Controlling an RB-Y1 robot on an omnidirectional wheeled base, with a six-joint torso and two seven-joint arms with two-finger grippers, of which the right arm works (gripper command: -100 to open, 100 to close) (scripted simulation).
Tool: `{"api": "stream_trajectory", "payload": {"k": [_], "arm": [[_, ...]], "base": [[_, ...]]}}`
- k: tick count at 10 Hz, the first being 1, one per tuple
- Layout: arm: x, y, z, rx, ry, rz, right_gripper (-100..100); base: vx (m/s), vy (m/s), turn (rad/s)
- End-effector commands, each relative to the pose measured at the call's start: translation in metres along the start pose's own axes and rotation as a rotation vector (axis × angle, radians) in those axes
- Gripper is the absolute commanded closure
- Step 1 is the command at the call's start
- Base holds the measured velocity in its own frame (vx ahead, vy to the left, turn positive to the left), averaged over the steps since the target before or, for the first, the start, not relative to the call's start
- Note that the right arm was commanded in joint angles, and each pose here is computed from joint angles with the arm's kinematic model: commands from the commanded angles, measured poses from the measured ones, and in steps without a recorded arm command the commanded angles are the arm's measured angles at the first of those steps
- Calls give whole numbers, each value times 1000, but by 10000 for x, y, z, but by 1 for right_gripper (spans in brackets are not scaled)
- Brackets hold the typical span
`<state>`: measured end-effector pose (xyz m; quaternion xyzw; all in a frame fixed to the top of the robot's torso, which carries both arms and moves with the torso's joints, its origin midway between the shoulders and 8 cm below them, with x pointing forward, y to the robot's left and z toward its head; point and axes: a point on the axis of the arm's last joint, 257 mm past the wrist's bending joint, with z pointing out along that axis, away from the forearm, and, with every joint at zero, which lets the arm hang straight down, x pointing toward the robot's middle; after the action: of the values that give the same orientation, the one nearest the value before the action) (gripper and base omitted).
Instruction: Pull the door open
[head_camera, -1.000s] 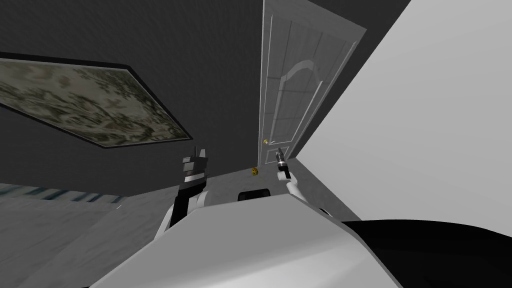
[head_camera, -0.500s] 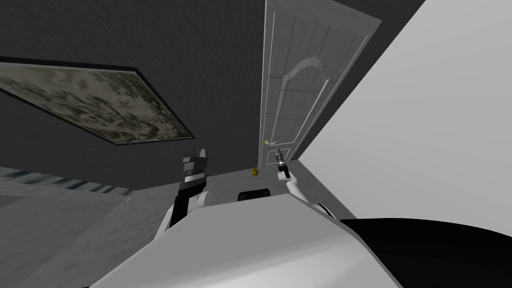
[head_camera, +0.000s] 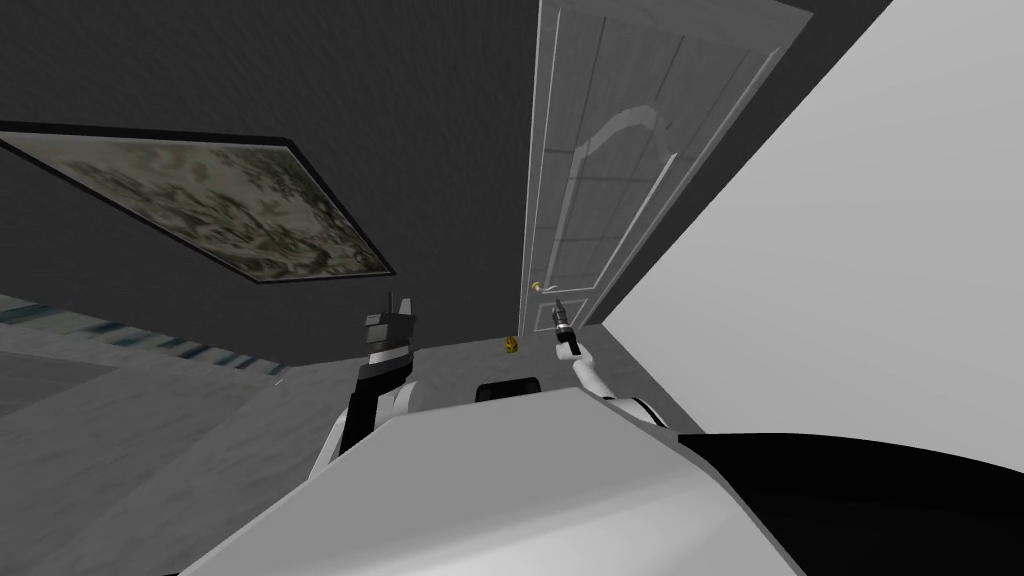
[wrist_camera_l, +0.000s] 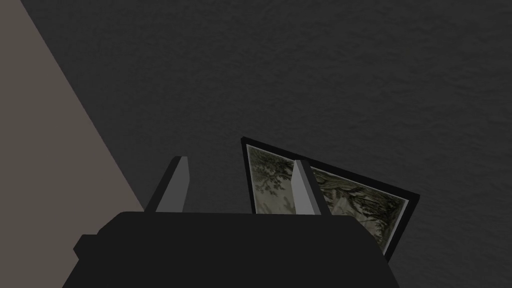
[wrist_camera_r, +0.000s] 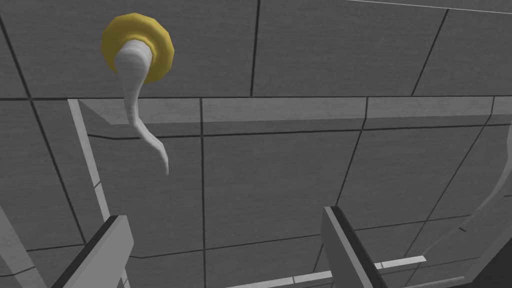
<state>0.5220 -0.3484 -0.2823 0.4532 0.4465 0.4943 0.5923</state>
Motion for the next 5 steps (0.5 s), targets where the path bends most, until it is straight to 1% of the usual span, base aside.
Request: {"api": "stream_trajectory", "payload": {"k": [1, 2, 3, 4, 5], "arm": [[-23, -73, -15, 16, -1, -1, -100], [-53, -158, -6, 36, -3, -4, -100], [-75, -187, 26, 43, -4, -6, -100], [-86, -255, -9, 59, -6, -7, -100], [-115, -331, -9, 78, -9, -9, -100]], "base": [[20, -52, 70], [27, -56, 143], [31, -97, 269], [23, -67, -29], [27, -46, 105]]}}
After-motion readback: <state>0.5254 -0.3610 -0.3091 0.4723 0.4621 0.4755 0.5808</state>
